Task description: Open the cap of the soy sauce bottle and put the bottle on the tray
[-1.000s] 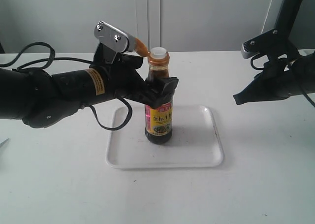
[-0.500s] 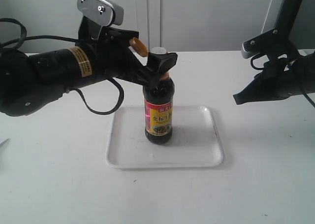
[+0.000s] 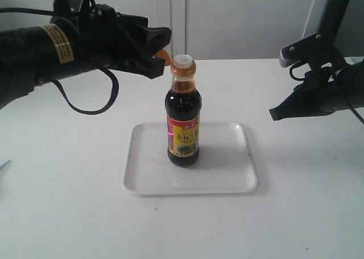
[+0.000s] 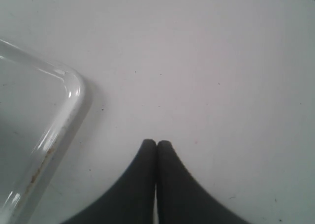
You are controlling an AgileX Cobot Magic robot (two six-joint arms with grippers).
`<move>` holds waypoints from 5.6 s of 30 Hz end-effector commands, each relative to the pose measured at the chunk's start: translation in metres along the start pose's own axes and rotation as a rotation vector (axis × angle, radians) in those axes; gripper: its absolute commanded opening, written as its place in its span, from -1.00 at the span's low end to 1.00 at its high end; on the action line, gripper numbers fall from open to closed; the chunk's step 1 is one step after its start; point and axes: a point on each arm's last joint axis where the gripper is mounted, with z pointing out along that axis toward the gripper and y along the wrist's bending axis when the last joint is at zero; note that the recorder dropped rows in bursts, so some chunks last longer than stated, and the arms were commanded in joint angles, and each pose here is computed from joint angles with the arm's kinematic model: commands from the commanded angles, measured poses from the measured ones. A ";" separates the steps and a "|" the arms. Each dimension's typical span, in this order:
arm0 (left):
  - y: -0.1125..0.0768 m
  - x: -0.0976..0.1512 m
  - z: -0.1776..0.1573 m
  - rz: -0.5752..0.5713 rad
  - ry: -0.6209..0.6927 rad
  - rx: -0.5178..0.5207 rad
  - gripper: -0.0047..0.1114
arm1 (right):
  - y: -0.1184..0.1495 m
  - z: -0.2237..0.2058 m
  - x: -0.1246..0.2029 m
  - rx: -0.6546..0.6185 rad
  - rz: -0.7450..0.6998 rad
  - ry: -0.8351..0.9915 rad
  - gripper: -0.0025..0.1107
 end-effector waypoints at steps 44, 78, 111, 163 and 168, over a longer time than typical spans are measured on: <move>0.087 0.051 -0.113 -0.344 0.944 -0.371 -0.92 | 0.002 -0.012 -0.014 -0.030 0.032 -0.039 -0.96; 0.047 0.047 -0.222 -0.183 0.554 -0.708 -0.92 | -0.012 -0.186 0.002 0.139 0.166 -0.318 -0.96; -0.008 0.079 -0.283 -0.259 0.054 -0.661 -0.92 | 0.032 -0.249 0.113 0.267 0.203 -0.885 -0.96; -0.011 0.189 -0.254 -0.268 0.271 -0.674 -0.92 | 0.032 -0.248 0.114 0.265 0.206 -0.883 -0.96; -0.010 0.187 -0.254 -0.271 0.248 -0.677 -0.92 | 0.032 -0.248 0.114 0.265 0.206 -0.883 -0.96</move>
